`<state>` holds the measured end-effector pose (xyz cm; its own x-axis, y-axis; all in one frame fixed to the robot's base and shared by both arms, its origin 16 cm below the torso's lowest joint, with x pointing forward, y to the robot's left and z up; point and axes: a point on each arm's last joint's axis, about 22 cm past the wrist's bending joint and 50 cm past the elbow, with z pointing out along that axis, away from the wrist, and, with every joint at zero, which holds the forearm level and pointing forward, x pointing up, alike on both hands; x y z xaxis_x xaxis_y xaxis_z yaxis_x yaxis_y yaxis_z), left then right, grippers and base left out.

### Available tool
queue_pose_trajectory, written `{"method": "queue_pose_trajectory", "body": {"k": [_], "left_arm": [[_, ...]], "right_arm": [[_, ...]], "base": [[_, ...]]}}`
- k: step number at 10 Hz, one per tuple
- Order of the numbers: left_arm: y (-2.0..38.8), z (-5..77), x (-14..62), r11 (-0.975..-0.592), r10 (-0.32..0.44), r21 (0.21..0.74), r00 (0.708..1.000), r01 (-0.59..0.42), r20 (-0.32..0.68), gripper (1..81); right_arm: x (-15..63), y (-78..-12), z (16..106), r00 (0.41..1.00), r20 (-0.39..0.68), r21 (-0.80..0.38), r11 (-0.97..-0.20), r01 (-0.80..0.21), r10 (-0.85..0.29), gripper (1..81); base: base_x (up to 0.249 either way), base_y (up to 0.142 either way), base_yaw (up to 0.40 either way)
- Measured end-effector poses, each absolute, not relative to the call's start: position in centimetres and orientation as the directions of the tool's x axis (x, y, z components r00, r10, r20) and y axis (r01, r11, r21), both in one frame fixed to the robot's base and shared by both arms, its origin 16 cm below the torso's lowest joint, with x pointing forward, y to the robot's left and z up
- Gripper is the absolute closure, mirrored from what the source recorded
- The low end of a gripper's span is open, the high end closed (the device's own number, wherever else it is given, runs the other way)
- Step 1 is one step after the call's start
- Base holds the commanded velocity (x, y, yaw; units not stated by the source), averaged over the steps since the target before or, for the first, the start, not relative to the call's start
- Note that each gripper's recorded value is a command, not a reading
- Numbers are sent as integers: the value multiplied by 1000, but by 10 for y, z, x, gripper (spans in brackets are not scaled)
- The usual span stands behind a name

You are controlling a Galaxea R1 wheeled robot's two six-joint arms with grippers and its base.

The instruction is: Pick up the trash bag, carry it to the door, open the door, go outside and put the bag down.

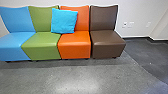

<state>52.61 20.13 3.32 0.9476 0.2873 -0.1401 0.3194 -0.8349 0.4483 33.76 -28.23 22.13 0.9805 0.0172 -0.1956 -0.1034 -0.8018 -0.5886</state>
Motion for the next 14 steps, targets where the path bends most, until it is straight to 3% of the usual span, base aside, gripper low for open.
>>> {"method": "queue_pose_trajectory", "body": {"k": [7, 12, 14], "left_arm": [[202, 151, 535, -835, 278, 477, 958, 273, -61, 811], [238, 186, 484, -840, 265, 454, 955, 296, -132, 811], [272, 205, 465, -845, 270, 438, 951, 308, -149, 811]], "right_arm": [[351, -278, 306, 996, -88, -587, -808, -43, 11, 10], [316, -270, 320, 983, -182, -569, -816, -98, 9, 10], [304, -261, 325, 978, -207, -572, -812, -114, 8, 10]], "base": [[0, 0, 0], [0, 0, 0], [0, 0, 0]]}}
